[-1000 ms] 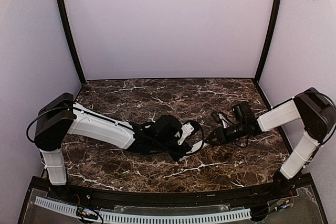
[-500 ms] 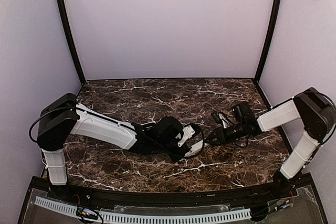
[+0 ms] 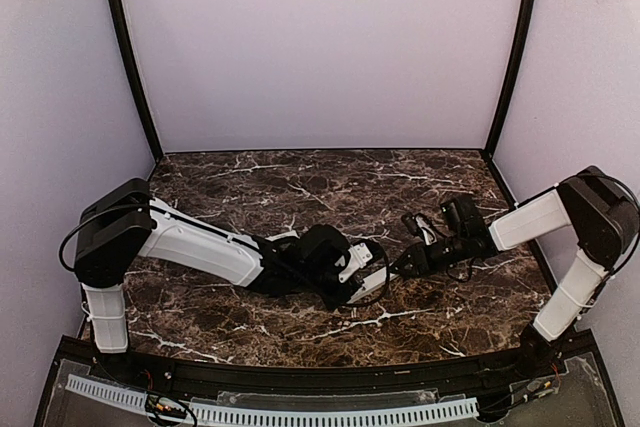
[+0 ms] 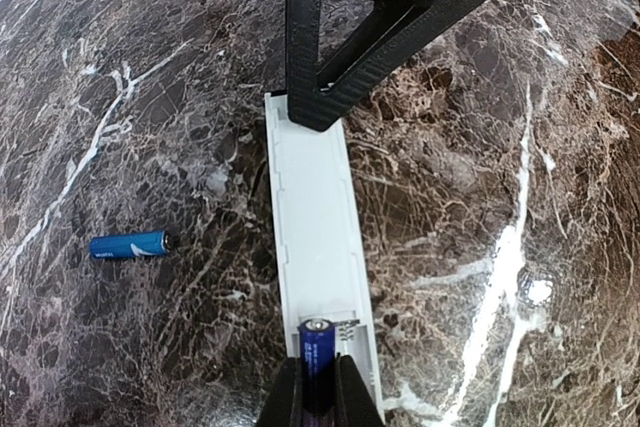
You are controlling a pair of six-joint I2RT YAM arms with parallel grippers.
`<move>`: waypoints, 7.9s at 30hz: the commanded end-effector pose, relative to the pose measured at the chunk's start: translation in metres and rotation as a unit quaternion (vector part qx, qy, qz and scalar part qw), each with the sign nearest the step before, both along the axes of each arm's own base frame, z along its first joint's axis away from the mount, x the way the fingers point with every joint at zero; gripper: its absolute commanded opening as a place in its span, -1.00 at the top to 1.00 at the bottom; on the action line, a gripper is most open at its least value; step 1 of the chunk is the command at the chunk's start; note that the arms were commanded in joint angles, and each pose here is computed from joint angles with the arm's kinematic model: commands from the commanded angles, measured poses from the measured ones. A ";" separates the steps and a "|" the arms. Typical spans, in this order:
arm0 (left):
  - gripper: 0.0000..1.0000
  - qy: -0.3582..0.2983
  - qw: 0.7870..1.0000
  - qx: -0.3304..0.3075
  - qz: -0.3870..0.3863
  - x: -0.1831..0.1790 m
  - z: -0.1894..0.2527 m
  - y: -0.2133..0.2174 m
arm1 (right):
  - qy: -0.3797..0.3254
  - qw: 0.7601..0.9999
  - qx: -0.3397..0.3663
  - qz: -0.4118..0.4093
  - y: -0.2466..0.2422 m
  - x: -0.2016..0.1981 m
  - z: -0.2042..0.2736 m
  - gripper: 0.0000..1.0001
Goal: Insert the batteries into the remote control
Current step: Hold the remote control without the batteries at the center of the board, then place the battery in the battery compartment, then hold the remote control without the battery cover at the center of the board, then press the battery in the battery compartment.
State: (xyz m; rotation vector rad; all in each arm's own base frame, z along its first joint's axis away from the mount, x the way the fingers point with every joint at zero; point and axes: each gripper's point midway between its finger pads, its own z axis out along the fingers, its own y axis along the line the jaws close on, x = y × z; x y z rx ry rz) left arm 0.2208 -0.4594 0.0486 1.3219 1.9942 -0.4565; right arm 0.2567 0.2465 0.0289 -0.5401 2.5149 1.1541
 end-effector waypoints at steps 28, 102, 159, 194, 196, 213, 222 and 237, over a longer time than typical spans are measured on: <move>0.55 -0.013 0.999 0.040 0.007 0.000 -0.013 0.017 | -0.011 1.000 -0.009 0.005 0.003 0.005 -0.001 0.31; -0.18 0.003 0.991 -0.063 -0.117 -0.017 0.018 0.041 | -0.017 0.998 0.043 0.035 0.026 -0.025 0.071 0.44; 0.42 -0.026 0.996 -0.030 -0.079 -0.015 -0.036 0.037 | 0.020 0.998 -0.012 0.061 0.082 -0.032 0.031 0.67; 0.55 -0.022 0.996 -0.026 -0.079 -0.015 -0.044 0.037 | 0.027 0.994 -0.078 0.071 0.082 -0.038 0.001 0.91; 0.56 -0.021 0.996 -0.026 -0.081 -0.015 -0.045 0.036 | 0.023 0.993 -0.093 0.072 0.082 -0.038 -0.002 0.92; 0.22 -0.033 0.996 -0.027 -0.073 -0.012 -0.015 0.040 | -0.046 0.995 -0.057 0.064 0.090 -0.022 0.060 0.72; -0.08 -0.034 0.997 -0.048 -0.055 -0.009 0.019 0.041 | -0.055 0.997 -0.034 0.053 0.073 -0.015 0.075 0.63; 0.02 0.172 0.982 -0.035 0.075 0.009 0.023 0.028 | -0.038 0.999 -0.010 -0.008 0.009 -0.008 0.062 0.21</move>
